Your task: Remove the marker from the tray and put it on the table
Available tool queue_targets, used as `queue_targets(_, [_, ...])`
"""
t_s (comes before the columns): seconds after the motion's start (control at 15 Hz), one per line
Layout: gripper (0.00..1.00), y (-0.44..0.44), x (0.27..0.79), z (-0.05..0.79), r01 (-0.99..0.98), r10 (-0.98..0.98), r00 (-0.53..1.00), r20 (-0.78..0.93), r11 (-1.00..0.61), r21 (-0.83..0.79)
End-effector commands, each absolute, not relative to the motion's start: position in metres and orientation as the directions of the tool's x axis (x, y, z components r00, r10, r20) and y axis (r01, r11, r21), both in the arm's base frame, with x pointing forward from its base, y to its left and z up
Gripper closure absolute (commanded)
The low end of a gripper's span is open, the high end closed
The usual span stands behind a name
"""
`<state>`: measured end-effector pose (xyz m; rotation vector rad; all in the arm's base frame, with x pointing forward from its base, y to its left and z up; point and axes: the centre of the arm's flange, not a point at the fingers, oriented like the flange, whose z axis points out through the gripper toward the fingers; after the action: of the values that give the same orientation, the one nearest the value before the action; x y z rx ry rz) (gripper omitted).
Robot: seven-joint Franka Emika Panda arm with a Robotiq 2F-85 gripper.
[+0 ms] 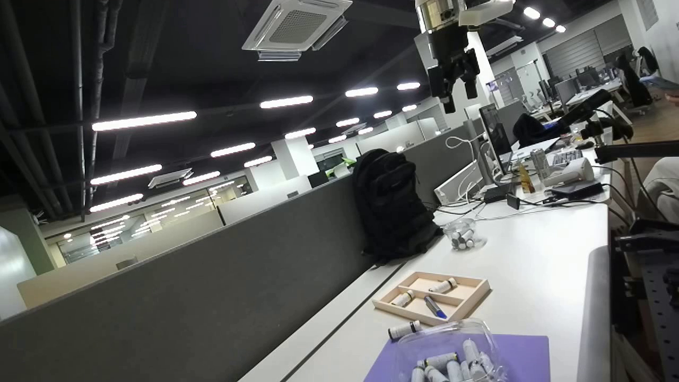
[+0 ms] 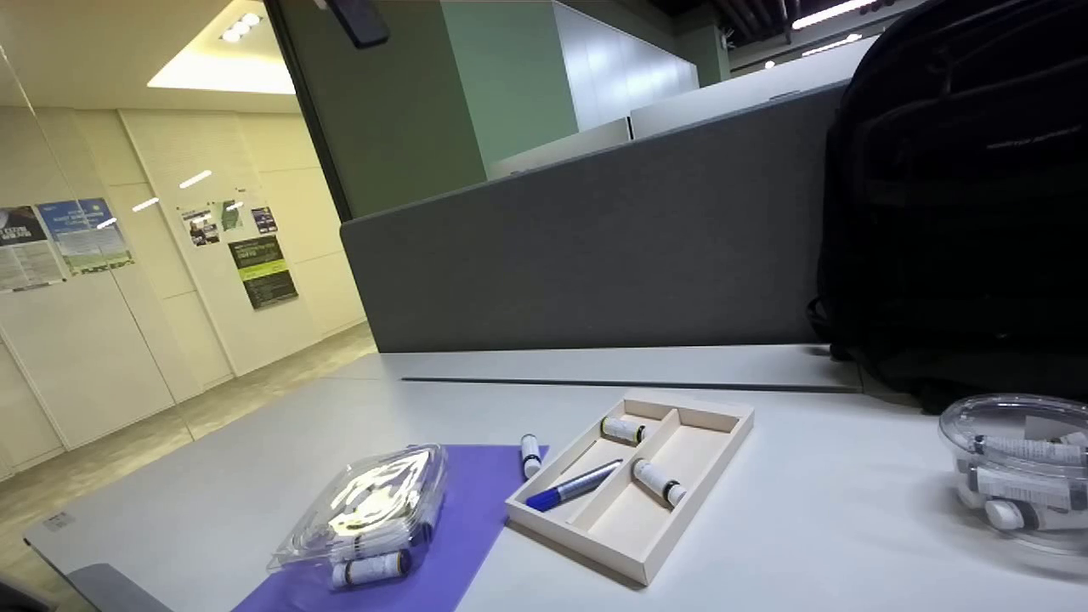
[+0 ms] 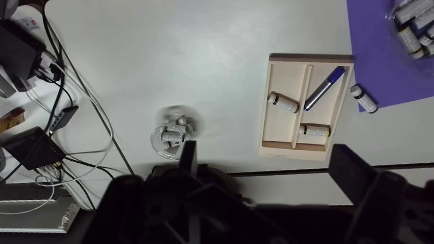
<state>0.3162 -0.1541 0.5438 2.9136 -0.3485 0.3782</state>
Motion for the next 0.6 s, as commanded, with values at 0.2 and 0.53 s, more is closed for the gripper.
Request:
queue_targets(0.2, [0.0,-0.165,0.342,0.529,-0.304,-0.258,0.921,0.292,-0.945,0.124])
queue_targets(0.53, [0.0,-0.186,0.395,0.487,-0.374,-0.326,0.884,0.334,-0.923,0.09])
